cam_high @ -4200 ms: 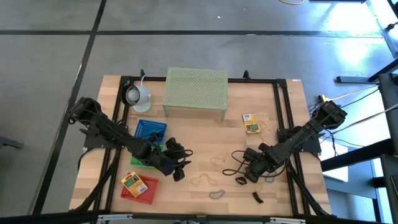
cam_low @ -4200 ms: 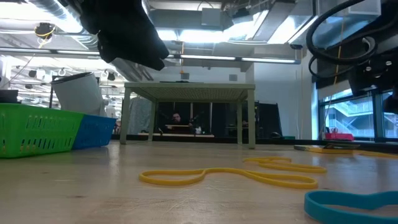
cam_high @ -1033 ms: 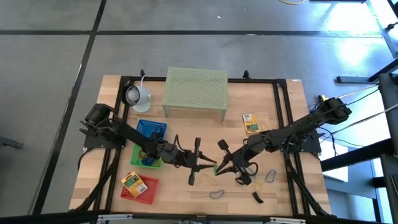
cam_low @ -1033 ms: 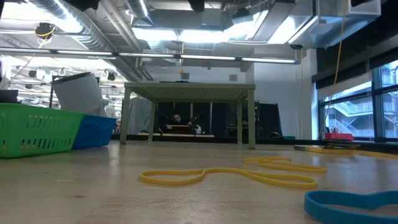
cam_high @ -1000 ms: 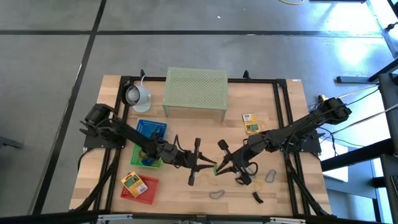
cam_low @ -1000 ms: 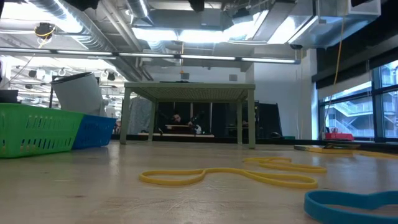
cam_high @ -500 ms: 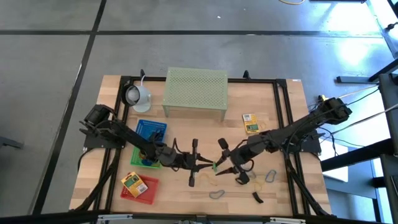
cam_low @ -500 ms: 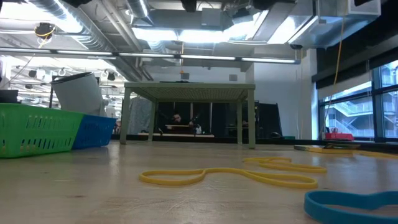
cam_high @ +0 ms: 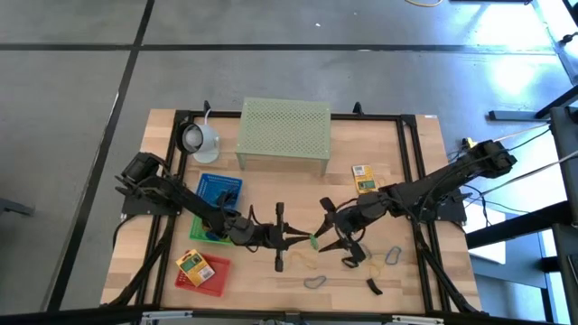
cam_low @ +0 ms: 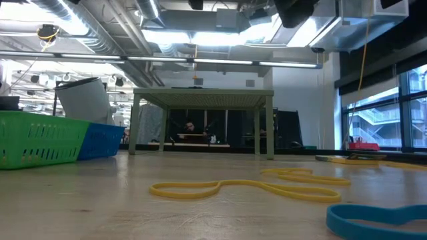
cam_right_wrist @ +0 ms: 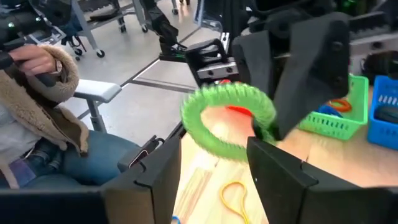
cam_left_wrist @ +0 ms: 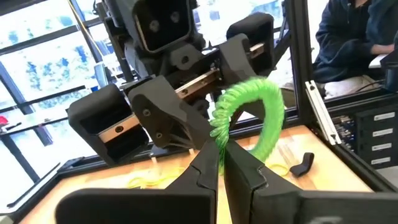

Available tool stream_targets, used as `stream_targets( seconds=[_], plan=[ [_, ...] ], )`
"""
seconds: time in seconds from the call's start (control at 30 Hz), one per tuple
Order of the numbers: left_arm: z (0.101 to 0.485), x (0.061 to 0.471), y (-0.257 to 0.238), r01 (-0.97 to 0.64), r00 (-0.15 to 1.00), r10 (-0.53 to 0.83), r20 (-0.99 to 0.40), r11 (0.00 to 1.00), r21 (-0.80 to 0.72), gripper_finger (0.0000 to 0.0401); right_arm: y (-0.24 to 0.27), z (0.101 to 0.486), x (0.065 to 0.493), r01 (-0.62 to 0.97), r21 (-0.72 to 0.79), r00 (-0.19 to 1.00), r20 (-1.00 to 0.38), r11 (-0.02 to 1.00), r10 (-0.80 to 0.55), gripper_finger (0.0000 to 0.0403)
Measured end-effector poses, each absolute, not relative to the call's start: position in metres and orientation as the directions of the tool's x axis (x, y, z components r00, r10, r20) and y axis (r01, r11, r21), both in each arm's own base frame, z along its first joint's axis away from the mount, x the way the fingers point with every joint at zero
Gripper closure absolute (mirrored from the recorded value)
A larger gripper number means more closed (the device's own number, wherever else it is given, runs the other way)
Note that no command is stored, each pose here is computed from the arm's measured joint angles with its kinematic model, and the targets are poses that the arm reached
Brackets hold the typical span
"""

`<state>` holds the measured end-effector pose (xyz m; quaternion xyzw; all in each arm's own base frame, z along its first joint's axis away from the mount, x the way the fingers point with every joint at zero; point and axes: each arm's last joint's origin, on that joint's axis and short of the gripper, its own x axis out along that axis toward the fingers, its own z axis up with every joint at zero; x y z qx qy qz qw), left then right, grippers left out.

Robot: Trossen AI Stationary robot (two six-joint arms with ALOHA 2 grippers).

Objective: Pick & Place Office Desk Supplies
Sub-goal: Put the green spring keychain into the green bin

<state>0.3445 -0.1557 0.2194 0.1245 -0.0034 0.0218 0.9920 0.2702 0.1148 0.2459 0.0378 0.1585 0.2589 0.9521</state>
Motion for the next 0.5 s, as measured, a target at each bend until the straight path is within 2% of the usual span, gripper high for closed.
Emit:
stream_targets(
  seconds=[0.23, 0.4, 0.5],
  plan=[
    [0.22, 0.344, -0.156, -0.061, 0.998, 0.06, 0.012, 0.967, 0.248, 0.0397, 0.108, 0.249, 0.261, -0.408, 0.152, 0.832, -0.344, 0.9, 0.436, 0.0233],
    [0.225, 0.339, -0.156, -0.17, 0.984, 0.176, -0.004, 0.956, 0.241, 0.0397, 0.102, 0.251, 0.255, -0.298, 0.164, 0.856, -0.389, 0.94, 0.339, 0.0242],
    [0.233, 0.328, -0.154, -0.228, 0.966, 0.248, -0.072, 0.95, 0.215, 0.0397, 0.1, 0.253, 0.252, -0.25, 0.156, 0.869, -0.399, 0.956, 0.293, 0.0246]
  ],
)
